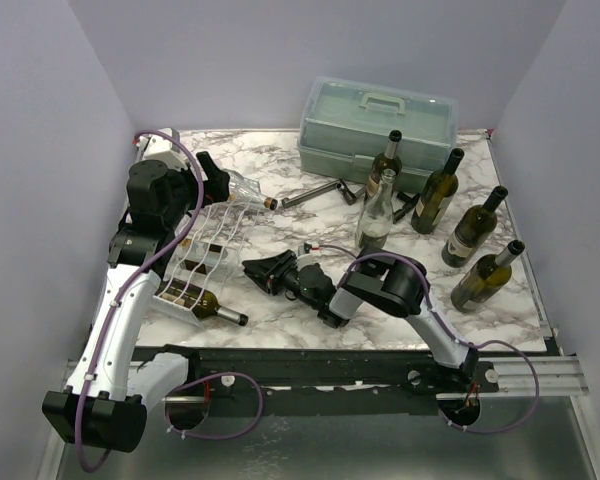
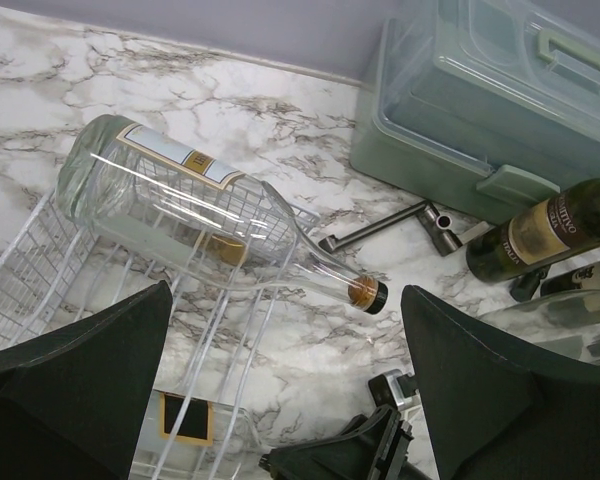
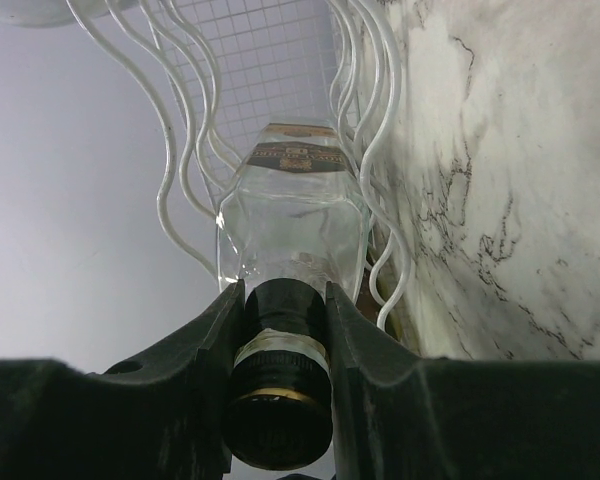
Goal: Put the wine bottle on the wine rack
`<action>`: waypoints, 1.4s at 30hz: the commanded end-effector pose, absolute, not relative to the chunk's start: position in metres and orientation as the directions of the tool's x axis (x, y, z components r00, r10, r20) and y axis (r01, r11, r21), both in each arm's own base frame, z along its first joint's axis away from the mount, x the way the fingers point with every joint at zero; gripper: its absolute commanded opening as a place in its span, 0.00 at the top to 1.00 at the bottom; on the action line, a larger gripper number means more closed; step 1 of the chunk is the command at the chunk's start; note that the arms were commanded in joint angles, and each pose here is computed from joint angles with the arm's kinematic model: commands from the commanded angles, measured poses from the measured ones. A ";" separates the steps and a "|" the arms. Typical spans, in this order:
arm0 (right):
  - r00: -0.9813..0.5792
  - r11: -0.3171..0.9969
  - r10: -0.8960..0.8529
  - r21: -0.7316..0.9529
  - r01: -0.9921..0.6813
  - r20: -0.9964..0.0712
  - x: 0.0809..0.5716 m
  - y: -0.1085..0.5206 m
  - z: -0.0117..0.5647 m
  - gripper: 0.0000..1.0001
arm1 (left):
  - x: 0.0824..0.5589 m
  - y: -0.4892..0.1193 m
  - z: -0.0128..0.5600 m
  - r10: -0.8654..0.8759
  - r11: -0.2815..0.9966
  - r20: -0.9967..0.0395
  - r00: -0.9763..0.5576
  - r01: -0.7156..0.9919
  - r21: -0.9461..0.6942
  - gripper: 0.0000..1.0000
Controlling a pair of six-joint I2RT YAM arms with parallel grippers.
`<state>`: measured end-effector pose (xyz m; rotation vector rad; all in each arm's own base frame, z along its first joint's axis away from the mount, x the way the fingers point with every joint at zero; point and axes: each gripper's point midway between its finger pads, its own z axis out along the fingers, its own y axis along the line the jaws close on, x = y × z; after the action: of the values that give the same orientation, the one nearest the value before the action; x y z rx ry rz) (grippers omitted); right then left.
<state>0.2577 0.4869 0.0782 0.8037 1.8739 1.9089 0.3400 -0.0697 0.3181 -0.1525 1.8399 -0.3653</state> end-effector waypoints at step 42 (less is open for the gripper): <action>-0.893 0.051 0.439 0.990 0.134 0.098 0.203 0.495 0.063 0.32 | 0.344 -0.063 0.316 -0.286 0.947 -0.917 -0.279 0.065 -0.316 0.01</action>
<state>0.2185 0.4898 0.0768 0.6455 1.9292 1.9970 0.3410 -0.0679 0.3172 -0.1572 1.8376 -0.3613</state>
